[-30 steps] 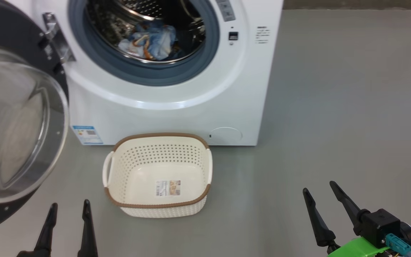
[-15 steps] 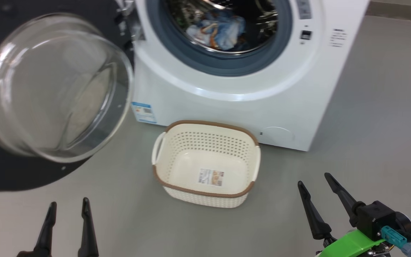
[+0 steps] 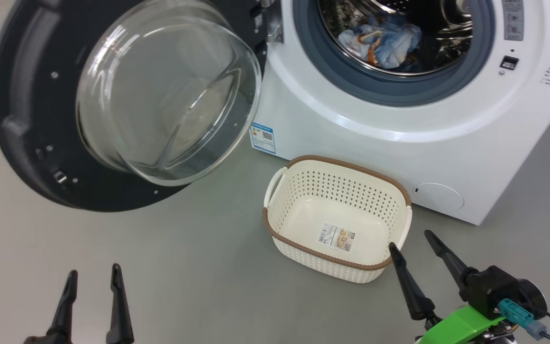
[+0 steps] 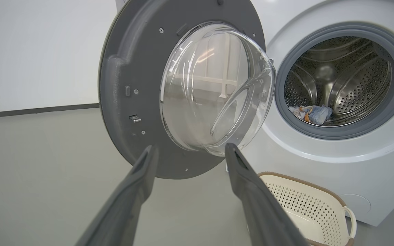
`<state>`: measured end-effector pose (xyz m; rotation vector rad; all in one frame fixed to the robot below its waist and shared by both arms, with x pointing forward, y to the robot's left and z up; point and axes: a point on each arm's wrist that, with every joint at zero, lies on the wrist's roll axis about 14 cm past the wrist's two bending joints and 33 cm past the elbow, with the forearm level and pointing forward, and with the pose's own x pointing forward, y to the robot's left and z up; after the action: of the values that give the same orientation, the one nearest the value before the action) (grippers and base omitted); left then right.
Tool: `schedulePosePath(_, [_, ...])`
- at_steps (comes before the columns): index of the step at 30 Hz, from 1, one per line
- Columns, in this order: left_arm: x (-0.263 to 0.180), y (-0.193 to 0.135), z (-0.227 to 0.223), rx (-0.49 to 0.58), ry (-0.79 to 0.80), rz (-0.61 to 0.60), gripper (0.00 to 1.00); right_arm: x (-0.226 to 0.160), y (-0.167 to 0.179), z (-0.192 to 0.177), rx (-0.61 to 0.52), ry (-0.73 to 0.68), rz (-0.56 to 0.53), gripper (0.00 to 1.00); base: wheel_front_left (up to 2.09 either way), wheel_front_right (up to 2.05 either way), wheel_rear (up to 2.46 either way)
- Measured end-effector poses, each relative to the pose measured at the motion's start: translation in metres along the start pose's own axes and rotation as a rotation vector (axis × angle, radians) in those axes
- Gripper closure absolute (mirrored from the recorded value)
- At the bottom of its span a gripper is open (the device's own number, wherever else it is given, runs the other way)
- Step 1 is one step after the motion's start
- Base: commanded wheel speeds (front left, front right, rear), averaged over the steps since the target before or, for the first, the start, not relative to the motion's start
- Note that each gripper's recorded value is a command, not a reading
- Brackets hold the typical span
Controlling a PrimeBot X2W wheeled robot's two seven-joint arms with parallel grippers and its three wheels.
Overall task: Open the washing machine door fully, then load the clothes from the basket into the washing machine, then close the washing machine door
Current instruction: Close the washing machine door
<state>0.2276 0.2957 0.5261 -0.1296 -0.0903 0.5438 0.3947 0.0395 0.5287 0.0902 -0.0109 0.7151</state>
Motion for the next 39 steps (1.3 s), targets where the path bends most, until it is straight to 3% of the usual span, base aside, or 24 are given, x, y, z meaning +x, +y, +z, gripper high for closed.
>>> schedulePosePath(17, [-0.004,0.007,0.004,-0.010,-0.019,0.028,0.00,0.009,0.014,-0.004,-0.001,0.012,0.052,0.00,0.00,0.00,0.00])
schedulePosePath(18, [-0.004,0.006,0.004,-0.009,-0.018,0.027,0.18,0.009,0.014,-0.004,-0.002,0.012,0.052,0.00,0.00,0.00,0.00])
schedulePosePath(19, [-0.004,0.006,0.004,-0.010,-0.018,0.021,0.44,0.009,0.014,-0.004,-0.002,0.012,0.052,0.00,0.00,0.00,0.00])
schedulePosePath(20, [-0.005,0.005,0.003,-0.011,-0.018,0.020,0.57,0.009,0.013,-0.004,-0.003,0.012,0.051,0.00,0.00,0.00,0.00])
schedulePosePath(21, [-0.005,0.005,0.004,-0.012,-0.018,0.020,1.00,0.008,0.013,-0.003,-0.004,0.012,0.051,0.00,0.00,0.00,0.00])
schedulePosePath(32, [-0.004,0.004,0.004,-0.018,-0.023,0.008,1.00,0.008,0.011,-0.002,-0.008,0.009,0.043,0.00,0.00,0.00,0.00])
schedulePosePath(39, [-0.001,-0.004,0.015,-0.232,-0.044,-0.019,1.00,0.008,0.011,-0.002,-0.007,0.008,0.043,0.00,0.00,0.00,0.00])
